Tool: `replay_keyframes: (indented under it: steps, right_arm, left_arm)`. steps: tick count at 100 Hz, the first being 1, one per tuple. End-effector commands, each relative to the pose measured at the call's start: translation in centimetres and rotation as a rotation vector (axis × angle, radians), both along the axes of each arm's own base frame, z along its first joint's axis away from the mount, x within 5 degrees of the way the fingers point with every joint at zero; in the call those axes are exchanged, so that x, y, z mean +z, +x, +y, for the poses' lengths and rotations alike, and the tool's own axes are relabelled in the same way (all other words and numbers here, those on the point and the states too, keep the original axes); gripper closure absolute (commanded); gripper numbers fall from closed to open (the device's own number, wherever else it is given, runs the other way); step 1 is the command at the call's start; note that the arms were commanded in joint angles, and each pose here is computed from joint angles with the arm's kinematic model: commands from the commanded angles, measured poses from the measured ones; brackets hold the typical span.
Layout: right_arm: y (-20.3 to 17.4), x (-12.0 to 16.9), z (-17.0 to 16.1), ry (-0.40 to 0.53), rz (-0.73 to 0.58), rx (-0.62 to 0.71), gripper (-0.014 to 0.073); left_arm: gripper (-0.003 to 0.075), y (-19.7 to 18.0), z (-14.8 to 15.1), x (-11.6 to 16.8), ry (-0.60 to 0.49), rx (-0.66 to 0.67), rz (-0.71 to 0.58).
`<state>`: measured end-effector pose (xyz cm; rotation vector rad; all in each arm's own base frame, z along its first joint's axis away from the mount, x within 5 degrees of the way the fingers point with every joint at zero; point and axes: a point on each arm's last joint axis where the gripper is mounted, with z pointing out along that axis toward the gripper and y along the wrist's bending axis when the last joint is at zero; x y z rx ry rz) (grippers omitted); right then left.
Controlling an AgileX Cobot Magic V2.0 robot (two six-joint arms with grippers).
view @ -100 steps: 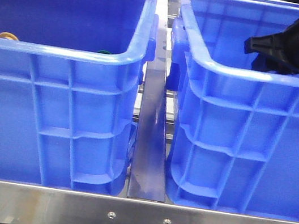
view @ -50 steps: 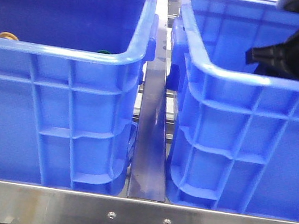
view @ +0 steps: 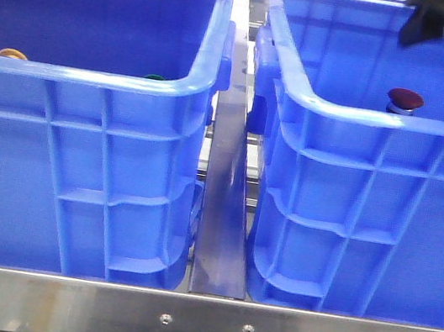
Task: Pick red and yellow buttons and place in box
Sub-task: 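Lower the red button into the crate and open the right gripper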
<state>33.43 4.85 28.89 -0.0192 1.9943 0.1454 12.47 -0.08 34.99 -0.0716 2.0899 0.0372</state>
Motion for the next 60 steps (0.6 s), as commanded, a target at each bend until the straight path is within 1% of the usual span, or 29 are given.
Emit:
replay_keyframes:
  steps: [1,18,32,45,60]
  right_arm:
    - [-2.3,3.5,-0.3,0.038,-0.105,0.014,0.002]
    - [-7.3,5.3,-1.1,0.052,-0.186,0.002,0.002]
    - [-11.6,6.3,-1.8,0.062,-0.261,0.001,0.0022]
    - [-15.1,6.3,-2.6,0.063,-0.32,-0.03,0.0022]
    - [-18.3,5.4,-3.4,0.06,-0.365,-0.071,0.0022]
  left_arm:
    - [0.0739,0.2,0.0,1.5,0.004,-0.011,-0.097]
    - [0.0739,0.2,0.0,1.5,0.004,-0.011,-0.097]
    - [0.0739,0.2,0.0,1.5,0.004,-0.011,-0.097]
    - [0.0739,0.2,0.0,1.5,0.004,-0.011,-0.097]
    - [0.0739,0.2,0.0,1.5,0.004,-0.011,-0.097]
